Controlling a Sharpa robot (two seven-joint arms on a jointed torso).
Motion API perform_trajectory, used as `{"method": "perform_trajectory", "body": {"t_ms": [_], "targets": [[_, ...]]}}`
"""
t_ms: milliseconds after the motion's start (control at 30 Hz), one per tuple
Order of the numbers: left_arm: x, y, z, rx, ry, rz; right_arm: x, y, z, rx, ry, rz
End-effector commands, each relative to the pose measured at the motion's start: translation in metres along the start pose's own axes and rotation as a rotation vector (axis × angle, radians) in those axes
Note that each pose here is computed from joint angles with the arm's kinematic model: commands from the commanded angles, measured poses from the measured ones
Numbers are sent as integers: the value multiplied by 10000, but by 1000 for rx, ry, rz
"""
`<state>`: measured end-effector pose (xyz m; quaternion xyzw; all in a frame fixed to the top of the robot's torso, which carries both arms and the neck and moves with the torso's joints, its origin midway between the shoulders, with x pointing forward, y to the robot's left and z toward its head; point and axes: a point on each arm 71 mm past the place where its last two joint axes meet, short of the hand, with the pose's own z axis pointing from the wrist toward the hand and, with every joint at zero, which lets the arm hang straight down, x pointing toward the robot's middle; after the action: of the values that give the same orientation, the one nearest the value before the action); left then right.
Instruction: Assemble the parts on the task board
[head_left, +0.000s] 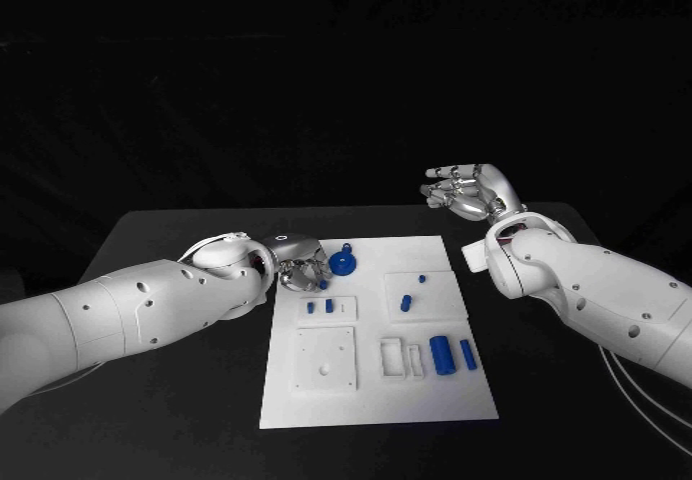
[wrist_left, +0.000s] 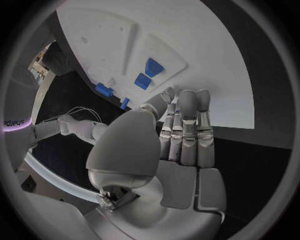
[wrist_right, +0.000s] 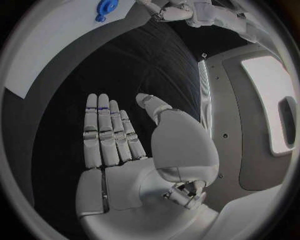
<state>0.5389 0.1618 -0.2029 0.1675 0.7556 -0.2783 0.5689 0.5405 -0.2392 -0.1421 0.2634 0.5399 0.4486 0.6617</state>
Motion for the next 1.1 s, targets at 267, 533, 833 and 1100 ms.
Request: {"method": "perform_trajectory", "body": {"t_ms": [267,533,833,1100], "targets": [[-33,45,-29,-3,-34,-3,31,-9,-7,-2,44,-9],[-34,110,-69,-21,-26,-18,61,-39,-14,7,115,-48],[-71,183,-114,-47,-54,-63,123,-73,-35,2,248,-203],[-299,327,-212,-86,-209,-318,177,-112,-76,-18,386,-497]]}}
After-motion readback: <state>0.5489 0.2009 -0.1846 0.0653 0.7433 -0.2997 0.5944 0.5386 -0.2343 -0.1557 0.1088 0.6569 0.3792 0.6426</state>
